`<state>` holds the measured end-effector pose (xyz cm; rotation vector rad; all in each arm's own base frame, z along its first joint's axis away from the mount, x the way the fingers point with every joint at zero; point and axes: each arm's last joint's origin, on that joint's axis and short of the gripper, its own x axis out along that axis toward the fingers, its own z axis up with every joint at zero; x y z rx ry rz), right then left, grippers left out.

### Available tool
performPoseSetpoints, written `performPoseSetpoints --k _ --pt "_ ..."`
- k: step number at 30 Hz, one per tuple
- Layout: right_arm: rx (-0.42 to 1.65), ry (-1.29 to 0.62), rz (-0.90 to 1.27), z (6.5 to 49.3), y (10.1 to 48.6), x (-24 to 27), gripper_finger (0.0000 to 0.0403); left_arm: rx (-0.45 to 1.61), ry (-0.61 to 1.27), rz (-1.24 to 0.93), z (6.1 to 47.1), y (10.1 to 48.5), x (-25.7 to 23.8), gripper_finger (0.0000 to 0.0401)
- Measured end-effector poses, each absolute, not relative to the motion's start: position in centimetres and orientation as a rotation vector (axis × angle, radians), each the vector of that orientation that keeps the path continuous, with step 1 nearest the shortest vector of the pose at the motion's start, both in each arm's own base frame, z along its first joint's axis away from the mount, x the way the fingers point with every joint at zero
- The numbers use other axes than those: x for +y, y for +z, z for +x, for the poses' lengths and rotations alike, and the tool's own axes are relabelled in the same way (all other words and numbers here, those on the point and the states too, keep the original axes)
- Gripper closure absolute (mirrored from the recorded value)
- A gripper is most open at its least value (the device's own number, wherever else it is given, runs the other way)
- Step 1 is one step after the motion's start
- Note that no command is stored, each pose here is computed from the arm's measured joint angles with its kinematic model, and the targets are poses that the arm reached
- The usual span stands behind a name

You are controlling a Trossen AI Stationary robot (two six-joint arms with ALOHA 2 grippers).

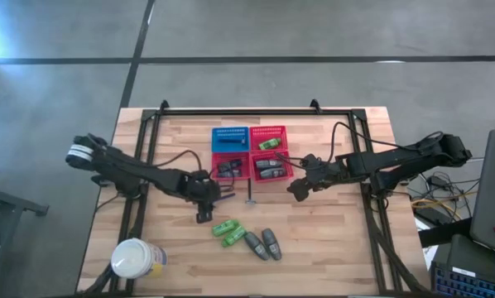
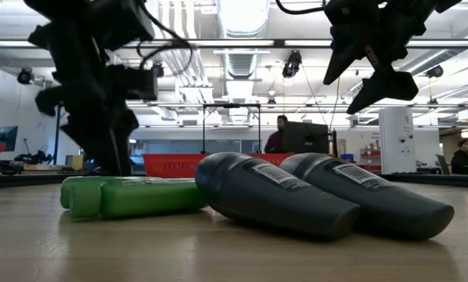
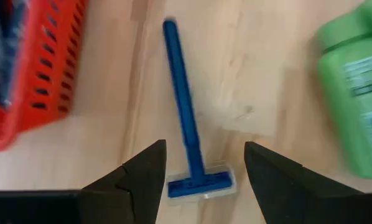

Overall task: Pick & Place Travel size toiletries
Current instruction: Put the razor into the blue bin

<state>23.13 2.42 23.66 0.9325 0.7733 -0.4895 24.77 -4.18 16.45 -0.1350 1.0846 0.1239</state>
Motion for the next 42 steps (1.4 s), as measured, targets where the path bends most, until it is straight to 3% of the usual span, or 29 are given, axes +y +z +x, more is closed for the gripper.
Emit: performPoseSetpoints --k 12,24,31,35,42 --pt "0.773 -0.491 0.942 23.1 23.7 2.4 0.0106 1.101 0.166 -0.16 25.9 14.4 -4.3 0.0196" --pt "0.772 -0.492 0.943 23.1 23.7 2.4 0.0095 1.094 0.105 -0.109 25.9 14.9 -4.3 0.0368" --pt "0.774 -0.489 0.935 23.1 23.7 2.4 0.0077 1.041 0.095 -0.119 25.5 19.4 -4.1 0.0366" --pt "0.784 -0.471 0.917 23.1 23.7 2.5 0.0067 1.01 0.145 0.028 25.2 23.3 -2.9 0.0365" --pt "0.801 -0.434 0.88 23.1 23.7 2.6 0.0053 1.065 0.249 0.253 26.0 26.3 4.6 0.0364"
